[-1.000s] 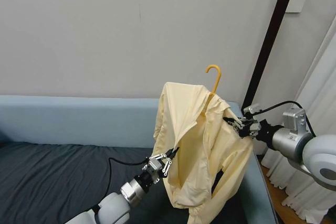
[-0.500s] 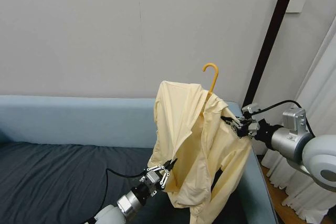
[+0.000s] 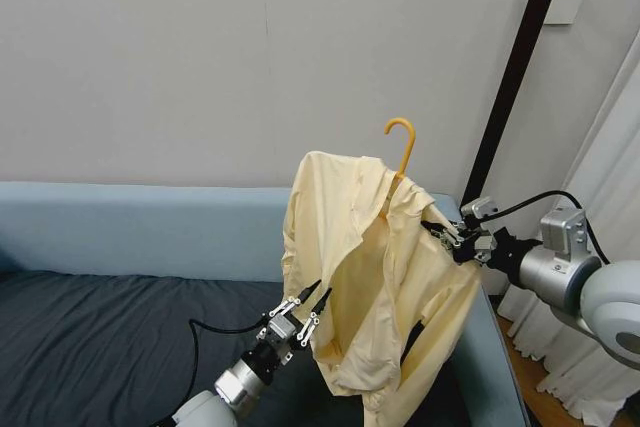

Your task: Pick up the clothes from the sofa and hang them on the clothes hanger.

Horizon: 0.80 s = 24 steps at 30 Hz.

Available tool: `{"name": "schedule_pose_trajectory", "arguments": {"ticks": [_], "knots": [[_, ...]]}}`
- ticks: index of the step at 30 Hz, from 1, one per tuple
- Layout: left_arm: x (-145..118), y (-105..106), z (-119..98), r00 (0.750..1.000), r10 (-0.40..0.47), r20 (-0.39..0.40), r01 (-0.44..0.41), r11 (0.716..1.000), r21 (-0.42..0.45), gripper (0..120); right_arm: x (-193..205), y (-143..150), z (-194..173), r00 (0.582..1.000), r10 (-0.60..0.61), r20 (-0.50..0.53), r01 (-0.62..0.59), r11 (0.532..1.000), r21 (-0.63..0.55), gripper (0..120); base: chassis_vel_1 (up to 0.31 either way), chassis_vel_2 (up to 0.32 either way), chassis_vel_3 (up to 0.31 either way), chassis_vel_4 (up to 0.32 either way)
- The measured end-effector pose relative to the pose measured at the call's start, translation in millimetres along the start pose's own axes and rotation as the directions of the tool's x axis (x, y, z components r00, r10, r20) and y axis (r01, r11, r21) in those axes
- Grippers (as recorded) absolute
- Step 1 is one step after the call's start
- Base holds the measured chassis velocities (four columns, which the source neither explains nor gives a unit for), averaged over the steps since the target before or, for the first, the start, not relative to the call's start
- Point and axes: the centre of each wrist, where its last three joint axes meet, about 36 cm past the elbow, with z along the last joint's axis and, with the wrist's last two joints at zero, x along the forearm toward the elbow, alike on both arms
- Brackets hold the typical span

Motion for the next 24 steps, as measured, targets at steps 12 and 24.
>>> {"name": "schedule_pose_trajectory", "arguments": {"ticks": [12, 24], "knots": [[67.2, -33.0, 3.7, 0.992, -0.119, -0.047, 0.122, 0.990, 0.076, 93, 18.5, 6.7, -20.3, 0.991, 0.125, -0.046, -0.126, 0.992, -0.010, 4, 0.000, 0.000, 0.000, 0.000], [90.9, -58.5, -8.6, 0.905, -0.408, -0.116, 0.422, 0.897, 0.134, 100, 38.4, -15.8, -56.7, 0.949, 0.295, -0.113, -0.301, 0.953, -0.042, 4, 0.000, 0.000, 0.000, 0.000]]}}
